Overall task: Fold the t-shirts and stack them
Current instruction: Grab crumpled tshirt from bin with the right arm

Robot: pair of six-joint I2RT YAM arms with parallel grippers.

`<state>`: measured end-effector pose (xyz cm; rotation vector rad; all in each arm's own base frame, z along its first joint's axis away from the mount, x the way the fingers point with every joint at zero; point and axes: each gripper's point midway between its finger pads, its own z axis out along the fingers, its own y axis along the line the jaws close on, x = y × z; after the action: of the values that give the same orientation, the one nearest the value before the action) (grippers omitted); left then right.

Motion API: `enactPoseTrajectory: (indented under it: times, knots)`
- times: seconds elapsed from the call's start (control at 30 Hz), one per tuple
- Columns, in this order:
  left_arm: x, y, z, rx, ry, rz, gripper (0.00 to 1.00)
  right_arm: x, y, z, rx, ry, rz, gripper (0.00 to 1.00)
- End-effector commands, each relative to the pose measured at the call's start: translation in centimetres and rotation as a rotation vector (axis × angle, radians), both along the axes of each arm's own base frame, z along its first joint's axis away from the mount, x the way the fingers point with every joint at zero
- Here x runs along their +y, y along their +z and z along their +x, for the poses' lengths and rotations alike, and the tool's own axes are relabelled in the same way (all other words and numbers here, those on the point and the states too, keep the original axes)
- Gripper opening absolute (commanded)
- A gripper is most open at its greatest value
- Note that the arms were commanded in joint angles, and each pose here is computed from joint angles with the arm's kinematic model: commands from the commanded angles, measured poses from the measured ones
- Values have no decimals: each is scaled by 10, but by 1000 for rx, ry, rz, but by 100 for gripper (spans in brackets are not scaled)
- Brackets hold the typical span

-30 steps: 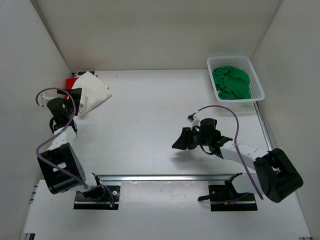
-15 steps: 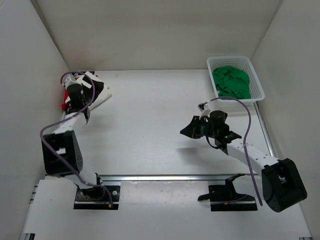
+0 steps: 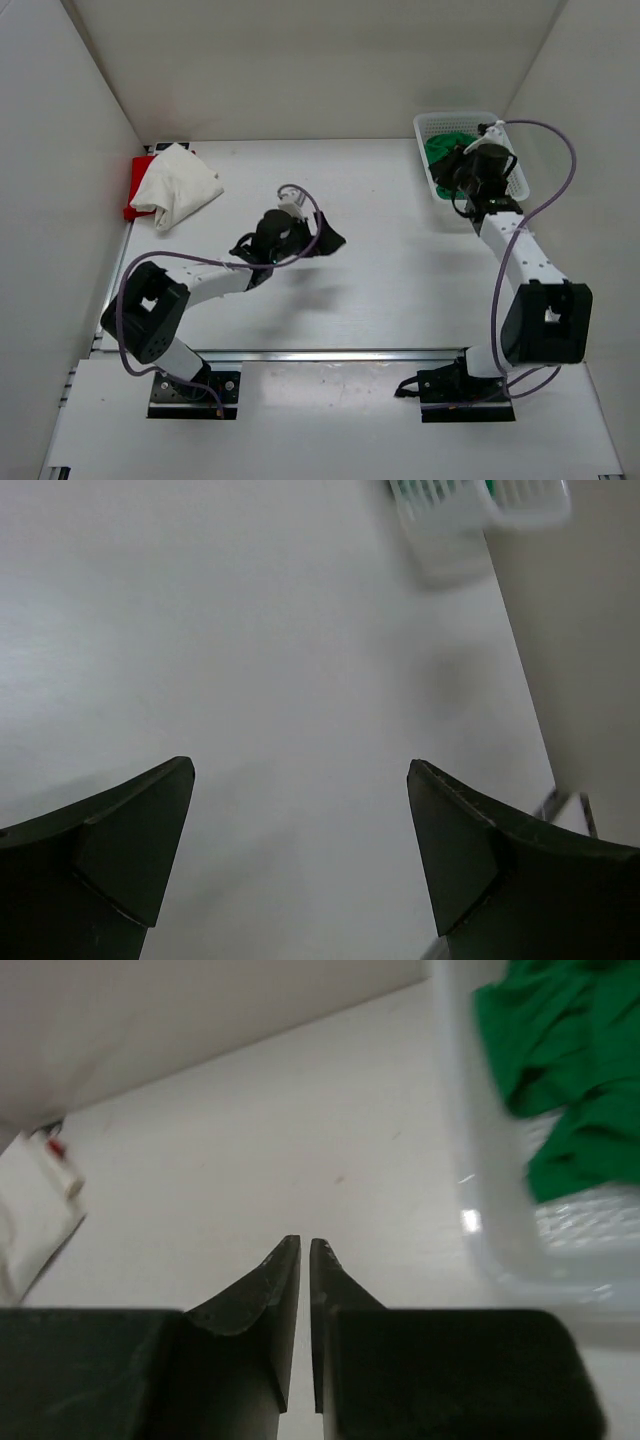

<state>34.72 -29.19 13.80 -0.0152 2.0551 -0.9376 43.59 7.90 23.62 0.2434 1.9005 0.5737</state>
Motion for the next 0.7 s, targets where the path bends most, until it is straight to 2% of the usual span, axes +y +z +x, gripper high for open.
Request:
enactPoseTrajectory:
  times: [0.0,0.03,0.13,0.17,0.23,0.4,0.6,0.63,0.67]
  knots:
    - [-23,-21,-43,9,-159,23,99,-75,-17,36,59,-232,-107,9]
    - [-31,-26,-60,25,-225,4,99,-94,-21,52,76,-274,-113,14]
    - [-39,-46,-99,67,-326,9,77,-126,-46,83,170,-285,-134,28]
    - [-41,-49,-112,71,-353,0,70,-134,-56,94,188,-289,-161,37]
    - [-37,-55,-127,86,-376,-7,63,-130,-63,113,182,-228,-151,42]
    - [-24,-66,-156,118,-392,-29,66,-135,-93,163,244,-198,-109,49]
    - [-12,-65,-156,118,-369,-41,67,-131,-109,201,237,-217,-13,55]
    - [-11,-65,-157,129,-374,-41,67,-132,-132,201,295,-230,-8,55]
    - [-10,-61,-156,116,-372,-47,66,-133,-118,215,267,-235,-1,55]
